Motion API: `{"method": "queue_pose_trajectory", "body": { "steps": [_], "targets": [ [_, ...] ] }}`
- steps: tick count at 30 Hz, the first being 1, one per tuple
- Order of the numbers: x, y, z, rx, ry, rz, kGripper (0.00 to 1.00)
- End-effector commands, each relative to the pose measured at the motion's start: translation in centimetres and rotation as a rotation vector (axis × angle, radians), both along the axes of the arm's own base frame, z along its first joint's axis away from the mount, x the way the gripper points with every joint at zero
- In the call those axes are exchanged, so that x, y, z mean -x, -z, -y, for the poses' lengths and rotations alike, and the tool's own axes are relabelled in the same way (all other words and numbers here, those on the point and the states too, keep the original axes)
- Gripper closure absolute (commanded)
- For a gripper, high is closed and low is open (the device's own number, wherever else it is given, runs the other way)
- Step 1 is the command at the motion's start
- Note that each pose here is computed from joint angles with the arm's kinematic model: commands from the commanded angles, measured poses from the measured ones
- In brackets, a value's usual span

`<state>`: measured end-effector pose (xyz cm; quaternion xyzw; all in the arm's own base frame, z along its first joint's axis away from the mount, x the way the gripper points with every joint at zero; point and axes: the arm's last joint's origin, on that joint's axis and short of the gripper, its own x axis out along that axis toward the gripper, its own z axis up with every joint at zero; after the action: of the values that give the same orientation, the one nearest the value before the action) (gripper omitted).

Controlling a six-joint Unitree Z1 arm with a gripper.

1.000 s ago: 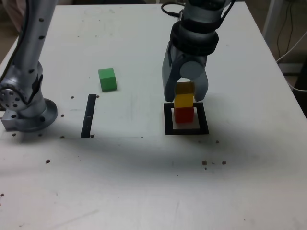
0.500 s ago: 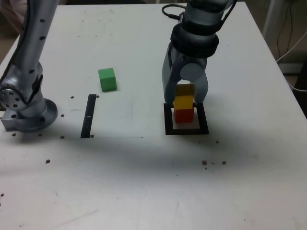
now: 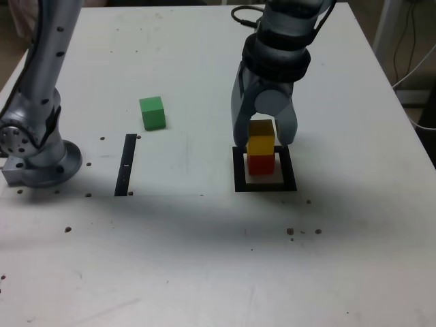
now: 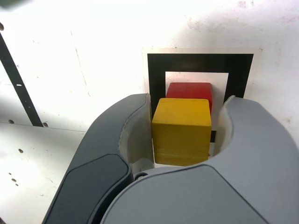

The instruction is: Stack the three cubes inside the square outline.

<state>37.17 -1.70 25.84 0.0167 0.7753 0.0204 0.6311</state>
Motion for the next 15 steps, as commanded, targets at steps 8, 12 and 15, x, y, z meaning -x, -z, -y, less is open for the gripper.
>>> {"method": "queue_pose_trajectory", "body": {
  "steps": [8, 12, 15],
  "targets": [
    [0.3, 0.0, -0.2, -0.021, -0.027, -0.019, 0.01],
    [0.5, -0.5, -0.2, -0.021, -0.033, -0.002, 0.01],
    [1.2, -1.5, -0.3, -0.021, -0.037, 0.019, 0.01]
  ]
}}
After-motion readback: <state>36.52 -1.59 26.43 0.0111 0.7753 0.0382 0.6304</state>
